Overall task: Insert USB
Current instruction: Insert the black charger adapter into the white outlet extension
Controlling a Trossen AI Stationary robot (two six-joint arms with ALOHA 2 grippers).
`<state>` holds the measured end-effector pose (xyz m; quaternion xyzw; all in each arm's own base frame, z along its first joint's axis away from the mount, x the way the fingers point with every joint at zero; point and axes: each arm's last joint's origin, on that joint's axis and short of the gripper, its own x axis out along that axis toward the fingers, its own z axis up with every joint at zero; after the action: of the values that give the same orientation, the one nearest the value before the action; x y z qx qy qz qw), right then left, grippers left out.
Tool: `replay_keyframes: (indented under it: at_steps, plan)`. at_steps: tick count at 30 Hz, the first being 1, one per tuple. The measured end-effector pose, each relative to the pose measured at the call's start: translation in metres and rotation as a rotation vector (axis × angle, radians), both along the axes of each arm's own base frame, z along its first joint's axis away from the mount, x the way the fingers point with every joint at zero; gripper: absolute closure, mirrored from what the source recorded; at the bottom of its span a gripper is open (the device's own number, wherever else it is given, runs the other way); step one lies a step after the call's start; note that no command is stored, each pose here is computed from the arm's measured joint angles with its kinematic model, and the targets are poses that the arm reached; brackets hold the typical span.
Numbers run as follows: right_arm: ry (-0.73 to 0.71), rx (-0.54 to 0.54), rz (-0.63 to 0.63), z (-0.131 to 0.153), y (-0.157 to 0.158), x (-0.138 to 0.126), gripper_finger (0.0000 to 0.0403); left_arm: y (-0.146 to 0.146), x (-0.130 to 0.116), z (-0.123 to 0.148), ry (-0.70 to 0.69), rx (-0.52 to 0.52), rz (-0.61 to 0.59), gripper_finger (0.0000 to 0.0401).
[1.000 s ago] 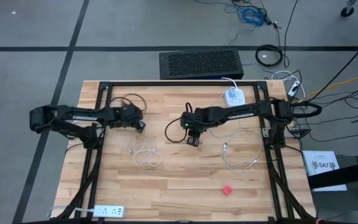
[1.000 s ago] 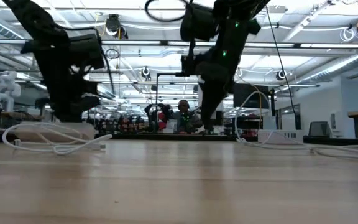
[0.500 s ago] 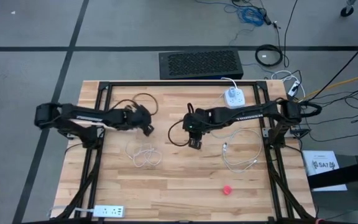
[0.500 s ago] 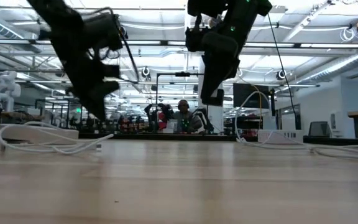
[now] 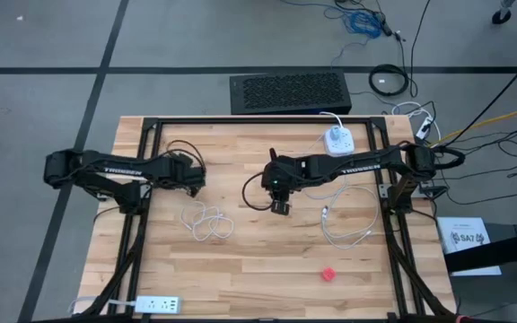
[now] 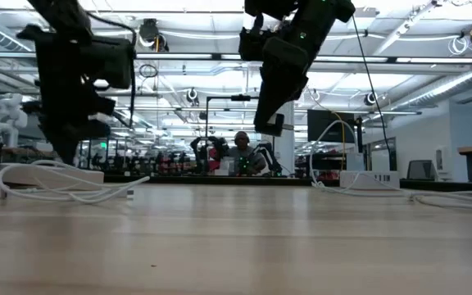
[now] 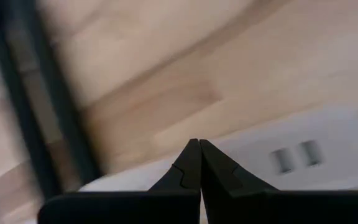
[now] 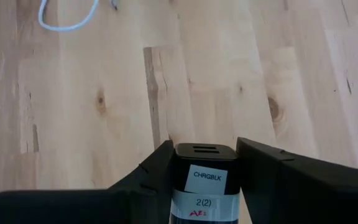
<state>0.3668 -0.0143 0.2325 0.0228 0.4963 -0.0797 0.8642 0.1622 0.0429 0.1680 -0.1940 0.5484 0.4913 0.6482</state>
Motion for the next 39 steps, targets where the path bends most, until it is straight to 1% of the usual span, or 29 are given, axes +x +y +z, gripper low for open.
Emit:
replay_keyframes:
  at_steps: [2, 5, 10, 13, 15, 17, 19, 21, 23, 26, 28, 30, 32, 36, 39]
  plan:
    - [0.005, -0.004, 0.019, 0.000, 0.000, 0.000, 0.0289, 0.002, 0.007, -0.009, -0.054, 0.004, -0.059, 0.0399]
    - [0.022, 0.023, 0.039, -0.001, -0.002, -0.002, 0.0289, 0.006, 0.020, -0.021, -0.138, 0.014, -0.132, 0.0399]
    - [0.063, 0.028, 0.039, -0.003, -0.003, -0.006, 0.0289, 0.010, 0.049, -0.040, -0.238, 0.013, -0.265, 0.0399]
    - [0.076, 0.033, 0.035, -0.006, -0.003, -0.013, 0.0289, 0.012, 0.063, -0.051, -0.226, 0.028, -0.336, 0.0399]
    - [0.081, 0.040, 0.028, -0.008, -0.002, -0.021, 0.0289, 0.011, 0.076, -0.050, -0.226, 0.067, -0.373, 0.0399]
    - [0.070, 0.046, 0.019, -0.010, 0.000, -0.030, 0.0289, 0.010, 0.083, -0.045, -0.218, 0.099, -0.408, 0.0399]
    - [0.023, 0.055, 0.004, -0.011, 0.001, -0.039, 0.0289, 0.008, 0.092, -0.034, -0.285, 0.110, -0.454, 0.0399]
    - [-0.028, 0.074, -0.030, -0.016, 0.000, -0.048, 0.0289, 0.006, 0.095, -0.019, -0.340, 0.138, -0.484, 0.0399]
    - [-0.032, 0.096, -0.072, -0.029, -0.001, -0.057, 0.0289, 0.005, 0.091, -0.008, -0.366, 0.152, -0.507, 0.0399]
    - [-0.030, 0.113, -0.108, -0.048, -0.002, -0.060, 0.0289, 0.002, 0.084, 0.012, -0.425, 0.167, -0.525, 0.0399]
    - [-0.023, 0.113, -0.108, -0.057, -0.003, -0.054, 0.0289, -0.001, 0.076, 0.025, -0.456, 0.172, -0.534, 0.0399]
    - [-0.010, 0.105, -0.101, -0.063, -0.006, -0.045, 0.0289, -0.003, 0.064, 0.034, -0.442, 0.160, -0.530, 0.0399]
    - [0.012, 0.090, -0.092, -0.069, -0.013, -0.035, 0.0289, -0.005, 0.049, 0.040, -0.409, 0.146, -0.482, 0.0399]
    - [0.070, 0.068, -0.072, -0.073, -0.025, -0.013, 0.0286, -0.007, 0.015, 0.043, -0.270, 0.114, -0.336, 0.0399]
    - [0.129, 0.067, -0.044, -0.074, -0.030, 0.000, 0.0249, -0.009, -0.007, 0.043, -0.174, 0.083, -0.207, 0.0399]
